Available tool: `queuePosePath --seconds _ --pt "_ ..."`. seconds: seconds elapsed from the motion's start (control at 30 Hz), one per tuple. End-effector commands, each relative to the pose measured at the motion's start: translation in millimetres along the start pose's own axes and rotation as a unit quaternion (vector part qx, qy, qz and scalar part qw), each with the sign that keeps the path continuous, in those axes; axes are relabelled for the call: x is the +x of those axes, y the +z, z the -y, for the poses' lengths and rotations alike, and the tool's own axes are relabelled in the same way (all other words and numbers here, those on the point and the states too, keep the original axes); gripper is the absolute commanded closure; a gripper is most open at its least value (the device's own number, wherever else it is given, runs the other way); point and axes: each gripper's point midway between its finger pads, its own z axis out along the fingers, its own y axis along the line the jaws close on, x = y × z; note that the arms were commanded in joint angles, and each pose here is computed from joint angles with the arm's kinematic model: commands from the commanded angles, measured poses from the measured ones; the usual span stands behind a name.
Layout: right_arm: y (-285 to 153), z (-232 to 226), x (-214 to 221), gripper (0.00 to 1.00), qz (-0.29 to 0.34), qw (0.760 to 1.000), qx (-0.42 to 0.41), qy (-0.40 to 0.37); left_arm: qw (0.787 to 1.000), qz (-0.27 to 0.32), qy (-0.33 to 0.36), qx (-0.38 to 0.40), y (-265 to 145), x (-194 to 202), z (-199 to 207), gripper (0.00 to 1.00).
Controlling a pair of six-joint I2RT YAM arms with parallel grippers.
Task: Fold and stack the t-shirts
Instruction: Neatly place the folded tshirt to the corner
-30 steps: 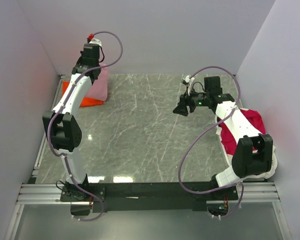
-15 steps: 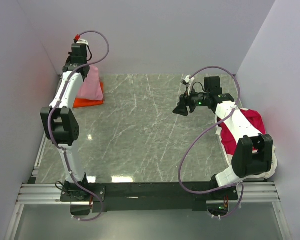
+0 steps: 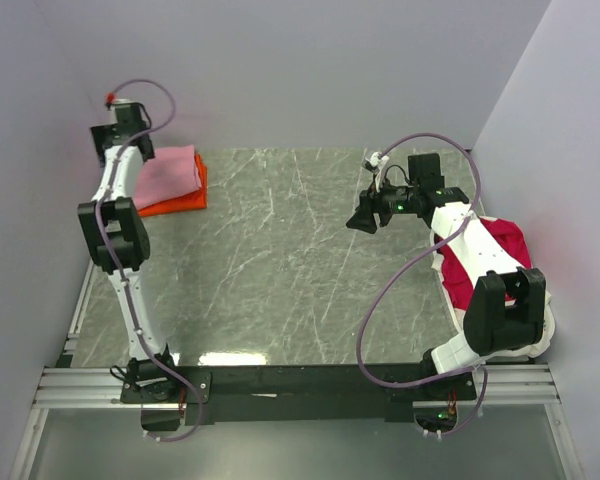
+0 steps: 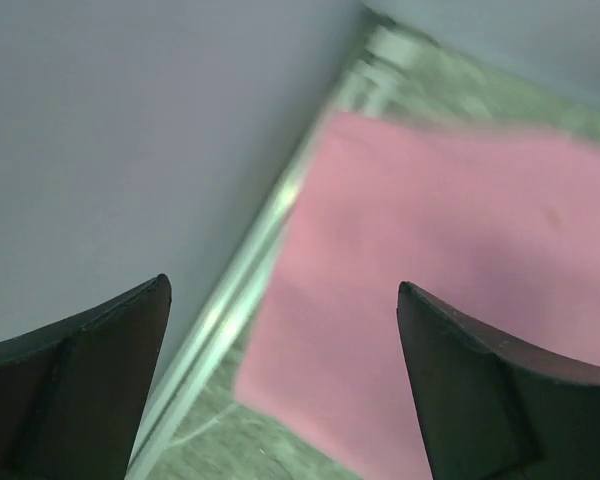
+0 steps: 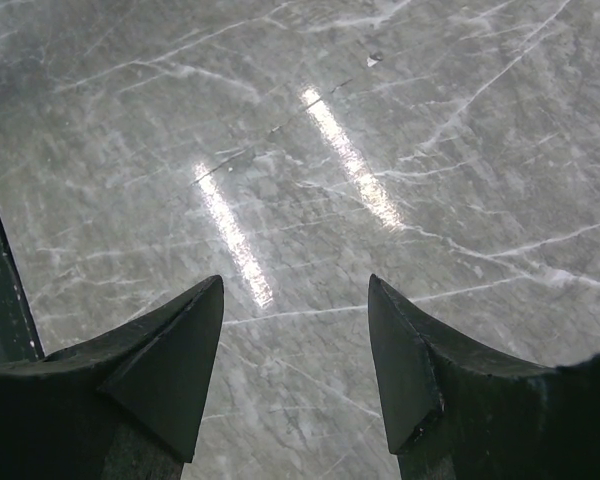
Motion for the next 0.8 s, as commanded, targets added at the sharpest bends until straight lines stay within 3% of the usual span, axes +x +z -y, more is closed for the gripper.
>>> queuePosePath --seconds 0.0,0.17,0.23,0.4,0.47,0.57,0.6,0.63,0.67,0.7,0.73,0.77 --pt "-2.7 3.1 -1.4 0.34 0.001 1.0 0.006 -0.013 0.977 0.134 -0.168 0.013 -89.0 -124.0 -63.1 0.01" --pt "-7.1 7.7 -2.0 0.34 -0.006 0.999 0.024 -0.025 0.957 0.157 -0.192 0.152 -167.6 -132.3 -53.6 0.01" --pt "-11.4 10.8 -2.6 0.34 -0.008 0.998 0.04 -0.037 0.941 0.152 -0.177 0.247 -202.0 -106.0 -34.6 0.01" --pt "-25.6 15.6 -9.1 0.34 -0.011 0.994 0.076 -0.073 0.916 0.111 -0.17 0.347 -249.2 -20.7 -15.4 0.06" --pt "-35.0 19.2 -13.5 0.34 -0.009 0.991 0.102 -0.089 0.903 0.089 -0.168 0.385 -255.5 13.3 -1.0 0.07" --pt "-43.2 20.5 -15.6 0.34 -0.003 0.988 0.121 -0.094 0.894 0.09 -0.206 0.388 -254.1 23.2 -1.0 0.08" --pt "-44.4 19.1 -16.5 0.34 -0.002 0.989 0.119 -0.092 0.884 0.079 -0.218 0.406 -241.3 23.4 10.0 0.13" --pt "-44.4 17.1 -16.2 0.34 -0.001 0.99 0.113 -0.088 0.865 0.059 -0.227 0.444 -237.2 25.5 21.1 0.33" --pt "-44.9 15.2 -16.4 0.34 -0.002 0.99 0.11 -0.084 0.836 0.043 -0.27 0.476 -232.0 11.8 20.7 0.44" --pt "-44.6 11.8 -13.9 0.34 -0.005 0.991 0.104 -0.079 0.786 0.013 -0.269 0.557 -224.1 15.1 46.2 0.53" --pt "-45.2 9.7 -14.1 0.34 -0.004 0.992 0.102 -0.078 0.761 0.006 -0.279 0.586 -218.1 9.5 53.0 0.71" --pt "-47.3 7.2 -15.8 0.34 0.002 0.991 0.102 -0.082 0.732 -0.009 -0.311 0.605 -214.4 -6.8 55.1 0.78"
